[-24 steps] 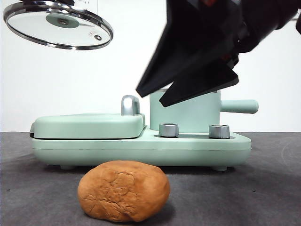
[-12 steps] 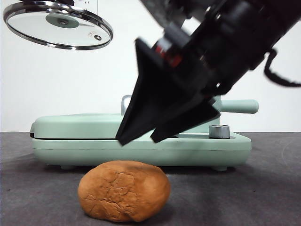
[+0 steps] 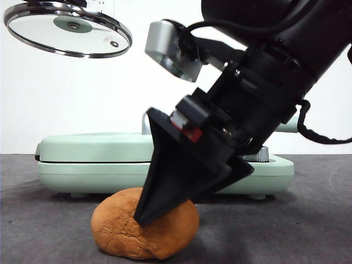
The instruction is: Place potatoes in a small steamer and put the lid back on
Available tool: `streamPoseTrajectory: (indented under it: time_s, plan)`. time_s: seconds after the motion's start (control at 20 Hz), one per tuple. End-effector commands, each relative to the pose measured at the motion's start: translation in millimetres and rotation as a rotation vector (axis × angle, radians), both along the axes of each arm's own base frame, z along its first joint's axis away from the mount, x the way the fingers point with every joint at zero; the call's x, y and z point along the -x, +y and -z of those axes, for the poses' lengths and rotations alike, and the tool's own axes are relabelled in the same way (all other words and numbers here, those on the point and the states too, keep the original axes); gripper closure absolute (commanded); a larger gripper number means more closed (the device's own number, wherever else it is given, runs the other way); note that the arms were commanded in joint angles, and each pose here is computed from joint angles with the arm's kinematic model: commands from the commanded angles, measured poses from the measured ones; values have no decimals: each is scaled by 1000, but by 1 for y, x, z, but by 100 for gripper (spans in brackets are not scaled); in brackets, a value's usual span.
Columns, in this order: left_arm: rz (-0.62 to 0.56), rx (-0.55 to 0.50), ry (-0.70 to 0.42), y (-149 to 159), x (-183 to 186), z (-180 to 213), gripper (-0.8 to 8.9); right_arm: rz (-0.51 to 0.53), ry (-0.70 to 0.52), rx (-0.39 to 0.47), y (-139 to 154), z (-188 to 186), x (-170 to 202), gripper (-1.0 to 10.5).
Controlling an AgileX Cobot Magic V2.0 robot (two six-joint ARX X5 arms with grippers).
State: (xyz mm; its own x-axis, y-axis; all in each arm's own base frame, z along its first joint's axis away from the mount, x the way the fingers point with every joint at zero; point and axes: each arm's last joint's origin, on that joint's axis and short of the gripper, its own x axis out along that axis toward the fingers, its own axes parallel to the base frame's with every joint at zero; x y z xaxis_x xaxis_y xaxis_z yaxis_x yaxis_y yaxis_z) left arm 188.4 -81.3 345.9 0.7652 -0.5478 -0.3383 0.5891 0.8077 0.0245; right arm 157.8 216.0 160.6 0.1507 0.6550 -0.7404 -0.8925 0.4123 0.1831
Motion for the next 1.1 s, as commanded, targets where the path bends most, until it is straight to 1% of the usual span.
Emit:
streamPoseTrajectory:
  time_s: [0.05,0.2,0.4,0.6,0.7,0.8,0.85,0.95,1.1]
  plan:
    - [6,7,-47,0,0,-7,799,-21,12,14,5,5,1,680]
    - [-1,6,-48,1,0,-7,799,-36,51,22,3,5,3,748]
    - [-16,4,-49,4,-2,-7,799,-15,64,30,-12,-18,12,751]
    - [-18,4,-50,4,-2,-7,799,123,143,45,-37,-58,17,751]
    - [-18,4,-49,4,-2,-7,799,201,162,74,-48,-81,13,751]
    - [-18,4,-49,4,-2,-7,799,271,160,114,-57,-107,6,751]
    - [-18,4,-49,4,-2,-7,799,303,148,117,-61,-120,2,751]
    - [-18,4,-49,4,-2,-7,799,329,118,96,-66,-140,-8,751]
    - [-18,3,-50,4,-2,-7,799,361,69,69,-70,-160,-25,751]
